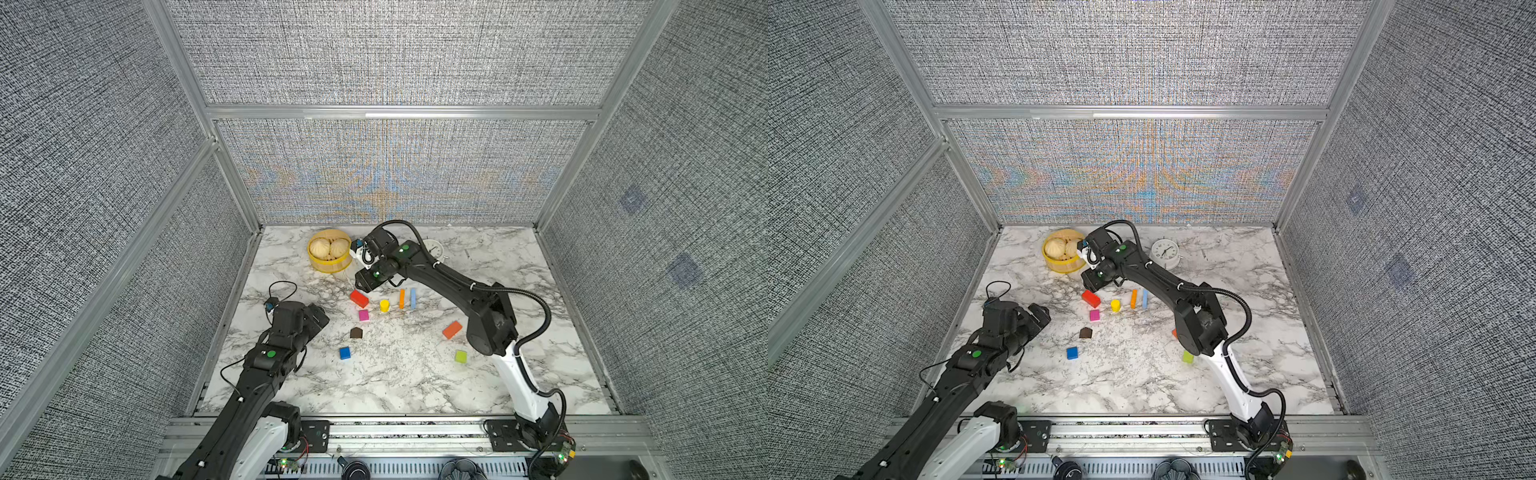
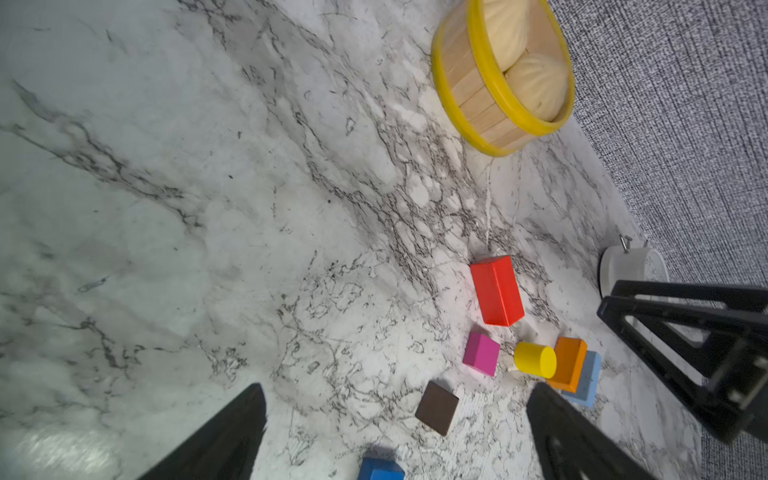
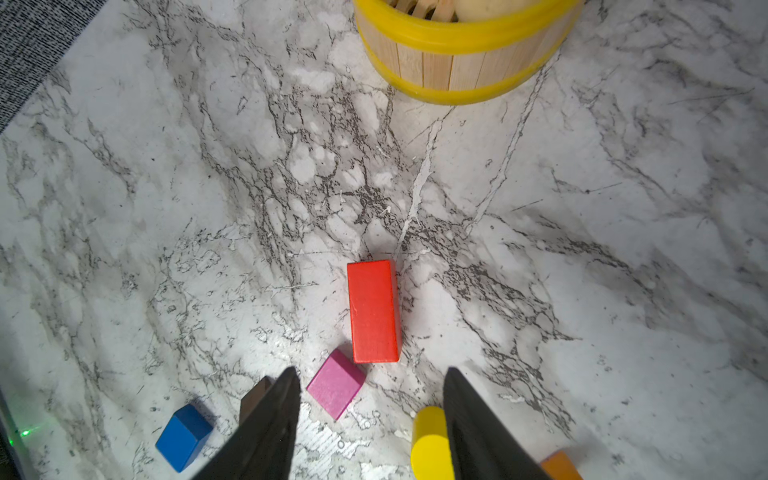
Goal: Build the wood block tower
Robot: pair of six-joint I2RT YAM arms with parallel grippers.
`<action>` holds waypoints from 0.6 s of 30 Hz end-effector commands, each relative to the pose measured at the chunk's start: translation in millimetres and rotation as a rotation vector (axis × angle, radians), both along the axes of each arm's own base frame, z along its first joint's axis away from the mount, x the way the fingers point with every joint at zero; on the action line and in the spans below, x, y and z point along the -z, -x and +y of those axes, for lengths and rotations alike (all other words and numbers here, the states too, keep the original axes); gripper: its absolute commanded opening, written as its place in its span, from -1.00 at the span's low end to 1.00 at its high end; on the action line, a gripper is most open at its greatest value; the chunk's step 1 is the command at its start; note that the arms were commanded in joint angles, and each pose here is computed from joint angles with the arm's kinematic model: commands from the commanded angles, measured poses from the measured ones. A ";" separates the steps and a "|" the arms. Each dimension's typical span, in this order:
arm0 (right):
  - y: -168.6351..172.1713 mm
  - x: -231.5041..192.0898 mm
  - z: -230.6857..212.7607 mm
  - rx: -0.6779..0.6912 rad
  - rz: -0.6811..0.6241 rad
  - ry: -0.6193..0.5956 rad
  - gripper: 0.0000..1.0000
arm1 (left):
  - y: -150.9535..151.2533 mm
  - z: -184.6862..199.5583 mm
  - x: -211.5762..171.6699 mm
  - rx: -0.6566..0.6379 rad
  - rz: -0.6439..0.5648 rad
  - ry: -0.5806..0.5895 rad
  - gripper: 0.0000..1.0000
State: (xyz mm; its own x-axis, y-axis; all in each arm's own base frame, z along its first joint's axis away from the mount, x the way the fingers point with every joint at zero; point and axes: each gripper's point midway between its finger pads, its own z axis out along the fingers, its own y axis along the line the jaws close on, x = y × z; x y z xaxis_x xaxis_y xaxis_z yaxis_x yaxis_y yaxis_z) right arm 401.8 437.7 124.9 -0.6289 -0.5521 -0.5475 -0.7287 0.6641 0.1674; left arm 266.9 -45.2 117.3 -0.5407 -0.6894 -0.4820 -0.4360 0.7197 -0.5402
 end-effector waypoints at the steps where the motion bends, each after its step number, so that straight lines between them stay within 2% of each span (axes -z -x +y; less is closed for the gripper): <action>1: 2.8 8.1 2.4 -0.010 0.011 0.026 0.18 | -17.6 0.5 -8.6 0.022 -0.072 0.011 0.98; 9: -2.4 32.5 11.0 -0.004 0.019 0.060 0.13 | -23.3 15.0 -9.8 -0.021 -0.162 -0.030 0.98; 18: -4.1 59.8 17.3 -0.011 0.032 0.098 0.06 | -35.5 11.0 20.9 0.004 -0.082 0.003 0.98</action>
State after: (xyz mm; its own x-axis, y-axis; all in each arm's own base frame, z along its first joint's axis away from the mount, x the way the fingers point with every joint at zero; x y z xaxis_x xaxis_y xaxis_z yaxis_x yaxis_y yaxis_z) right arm 407.8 456.1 69.6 -0.6423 -0.5945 -0.4837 -0.7278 0.6711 0.1416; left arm 292.4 -28.2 92.7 -0.4985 -0.6890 -0.5261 -0.4258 0.7233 -0.5436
